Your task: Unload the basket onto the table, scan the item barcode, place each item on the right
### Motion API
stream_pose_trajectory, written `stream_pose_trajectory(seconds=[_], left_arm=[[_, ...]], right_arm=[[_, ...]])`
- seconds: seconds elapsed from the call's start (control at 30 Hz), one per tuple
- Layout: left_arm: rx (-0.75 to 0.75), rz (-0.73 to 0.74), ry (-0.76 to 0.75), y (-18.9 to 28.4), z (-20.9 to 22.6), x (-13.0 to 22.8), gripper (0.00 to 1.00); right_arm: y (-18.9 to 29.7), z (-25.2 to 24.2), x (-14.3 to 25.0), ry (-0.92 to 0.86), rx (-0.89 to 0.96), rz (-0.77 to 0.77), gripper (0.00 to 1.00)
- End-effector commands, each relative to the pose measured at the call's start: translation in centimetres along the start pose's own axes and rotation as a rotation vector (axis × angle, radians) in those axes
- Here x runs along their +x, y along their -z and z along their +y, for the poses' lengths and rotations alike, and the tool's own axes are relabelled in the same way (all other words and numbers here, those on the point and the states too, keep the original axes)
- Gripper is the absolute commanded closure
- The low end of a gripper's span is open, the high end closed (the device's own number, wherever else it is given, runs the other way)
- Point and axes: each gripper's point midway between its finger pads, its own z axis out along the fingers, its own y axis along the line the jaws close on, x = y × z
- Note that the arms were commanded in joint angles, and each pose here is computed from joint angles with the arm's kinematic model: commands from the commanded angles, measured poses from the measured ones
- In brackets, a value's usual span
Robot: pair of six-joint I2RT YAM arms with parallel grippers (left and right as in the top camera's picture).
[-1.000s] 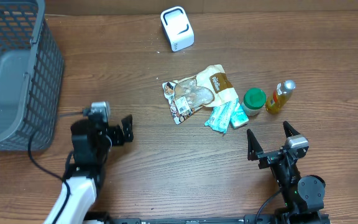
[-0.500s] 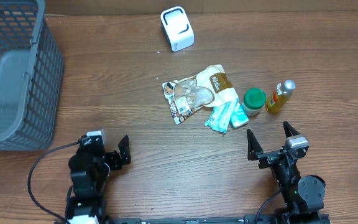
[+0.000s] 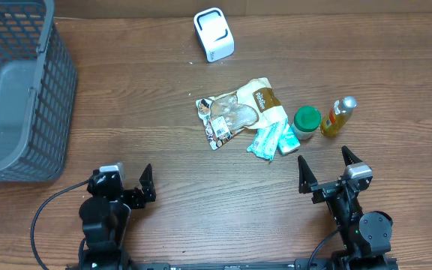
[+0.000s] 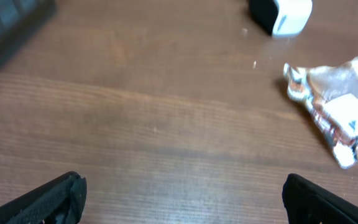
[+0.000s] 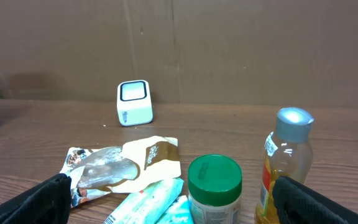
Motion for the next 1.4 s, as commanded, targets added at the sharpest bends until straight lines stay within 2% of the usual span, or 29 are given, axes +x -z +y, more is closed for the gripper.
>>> stream_pose_trajectory(seconds=[0.0,0.53,1.37], left_arm=[[-0.008,-0.081,-0.05,0.6,0.0,-1.7,0.0],[0.003,-0.327,-0.171,3.1,-1.1,-6.6,0.0],[-0.002,-0.331,-0.171,3.2,-1.2,-6.7,0.0]], right_arm=[[0.0,-0.1,0.2,0.005,0.005,-0.002,0.0],[0.0,-0.1,0.2,0.005,0.005,-0.002,0.0],[0.0,-0.1,0.2,0.005,0.005,-0.001,0.0]])
